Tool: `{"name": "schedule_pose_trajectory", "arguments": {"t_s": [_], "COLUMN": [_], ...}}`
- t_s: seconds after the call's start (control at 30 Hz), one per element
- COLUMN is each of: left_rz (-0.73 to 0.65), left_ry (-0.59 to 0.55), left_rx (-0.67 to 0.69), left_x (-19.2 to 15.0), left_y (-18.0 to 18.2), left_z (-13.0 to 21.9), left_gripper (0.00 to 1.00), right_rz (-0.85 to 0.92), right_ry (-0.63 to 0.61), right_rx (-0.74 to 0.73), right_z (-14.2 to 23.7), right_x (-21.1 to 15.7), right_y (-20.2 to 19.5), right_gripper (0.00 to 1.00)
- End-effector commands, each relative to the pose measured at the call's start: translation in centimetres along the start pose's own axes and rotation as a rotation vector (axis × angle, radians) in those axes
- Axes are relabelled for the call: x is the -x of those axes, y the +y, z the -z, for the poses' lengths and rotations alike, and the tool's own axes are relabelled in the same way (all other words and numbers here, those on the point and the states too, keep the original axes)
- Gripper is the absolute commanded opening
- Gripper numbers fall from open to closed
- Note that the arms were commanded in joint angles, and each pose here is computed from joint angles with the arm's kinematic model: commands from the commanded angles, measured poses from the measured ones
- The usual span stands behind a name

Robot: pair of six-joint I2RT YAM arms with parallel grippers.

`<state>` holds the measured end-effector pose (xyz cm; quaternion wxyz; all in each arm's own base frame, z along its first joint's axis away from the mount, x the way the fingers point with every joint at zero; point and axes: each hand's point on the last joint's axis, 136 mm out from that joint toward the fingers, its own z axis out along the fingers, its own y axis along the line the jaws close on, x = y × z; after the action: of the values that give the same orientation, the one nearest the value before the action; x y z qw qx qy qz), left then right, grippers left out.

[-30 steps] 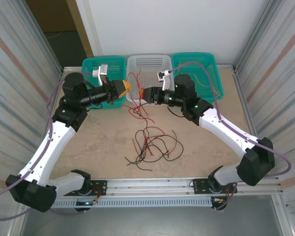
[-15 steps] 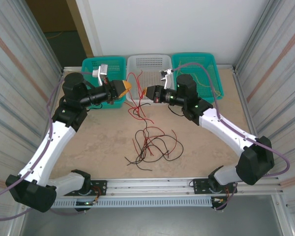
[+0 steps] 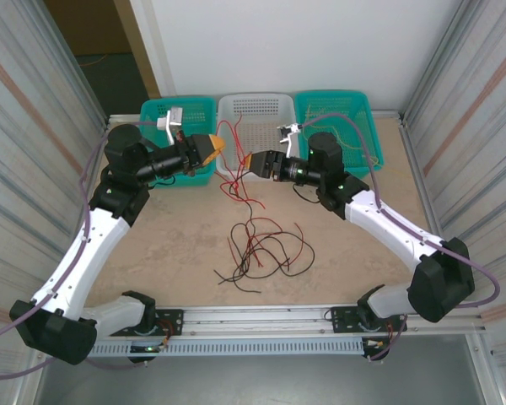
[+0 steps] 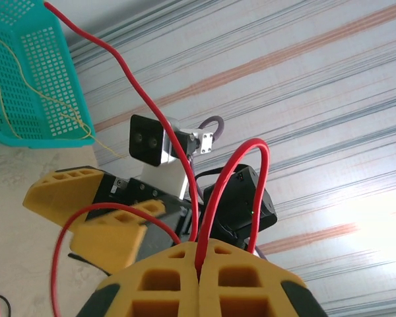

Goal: Untangle the cables

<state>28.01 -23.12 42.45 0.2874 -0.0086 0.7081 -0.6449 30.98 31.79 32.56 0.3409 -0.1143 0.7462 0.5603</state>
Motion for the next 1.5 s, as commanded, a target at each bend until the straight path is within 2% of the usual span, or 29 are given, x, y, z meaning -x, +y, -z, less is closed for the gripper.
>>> {"name": "schedule_pose_trajectory", "arguments": {"t_s": [0.0,0.13,0.23,0.3,0.5,0.63,0.67,0.73,0.8,0.87,0.93,0.97,1.03,1.13,1.2,1.27,1.37,1.47], "left_rz": [-0.018,-0.015,-0.010,-0.006,-0.012,-0.018,-0.023,-0.045,-0.097,-0.153,-0.145,-0.143,-0.154,-0.138,-0.121,-0.114,-0.131,-0.108], "left_ry": [-0.004,0.000,0.007,0.009,0.002,-0.018,-0.027,-0.072,-0.146,-0.241,-0.349,-0.378,-0.396,-0.379,-0.372,-0.365,-0.349,-0.314], "left_rx": [-0.045,-0.057,-0.068,-0.072,-0.069,-0.057,-0.049,0.011,0.169,0.489,0.896,1.016,1.173,1.291,1.314,1.257,1.007,0.750], "left_x": [0.3,0.5,0.5,0.6,0.7,1.0,1.2,1.7,2.4,3.2,3.7,3.6,3.2,2.4,2.1,2.2,2.8,3.3], "left_y": [-0.8,-1.0,-1.0,-1.0,-0.8,-0.6,-0.6,-0.2,1.4,4.9,9.3,10.6,12.5,14.4,15.2,15.4,14.4,12.8], "left_z": [0.1,-0.1,-0.3,-0.4,-0.5,-0.3,-0.1,0.7,2.3,5.7,11.6,13.7,16.6,18.7,19.1,18.1,13.8,9.5], "left_gripper": [0.00,0.00,0.00,0.00,0.00,0.00,0.00,0.00,0.00,0.00,0.00,0.00,0.00,0.00,0.00,0.00,0.00,0.00], "right_rz": [0.042,0.060,0.067,0.068,0.061,0.043,0.036,0.022,0.000,-0.039,-0.094,-0.117,-0.154,-0.159,-0.134,-0.124,-0.096,-0.072], "right_ry": [0.010,0.007,-0.007,-0.008,-0.014,-0.032,-0.041,-0.072,-0.120,-0.185,-0.272,-0.307,-0.374,-0.427,-0.425,-0.384,-0.307,-0.243], "right_rx": [0.099,0.107,0.100,0.120,0.154,0.124,0.107,0.052,-0.054,-0.184,-0.298,-0.332,-0.380,-0.416,-0.426,-0.431,-0.454,-0.580], "right_z": [0.7,0.9,0.8,0.3,-1.0,-0.6,-0.3,0.8,2.7,5.6,9.2,10.7,13.6,15.8,15.8,14.4,11.2,8.7], "right_x": [0.7,0.9,1.4,1.8,3.0,3.6,3.7,4.4,5.3,6.6,8.1,8.7,10.2,12.3,13.6,14.1,14.9,15.2], "right_y": [2.8,3.4,3.4,3.7,3.8,2.7,2.2,0.8,-1.6,-4.8,-8.1,-9.4,-11.4,-12.8,-12.9,-13.5,-14.2,-15.7], "right_gripper": [0.78,0.79,0.73,0.64,0.27,0.05,0.00,0.00,0.00,0.00,0.00,0.00,0.00,0.00,0.00,0.00,0.00,0.00]}}
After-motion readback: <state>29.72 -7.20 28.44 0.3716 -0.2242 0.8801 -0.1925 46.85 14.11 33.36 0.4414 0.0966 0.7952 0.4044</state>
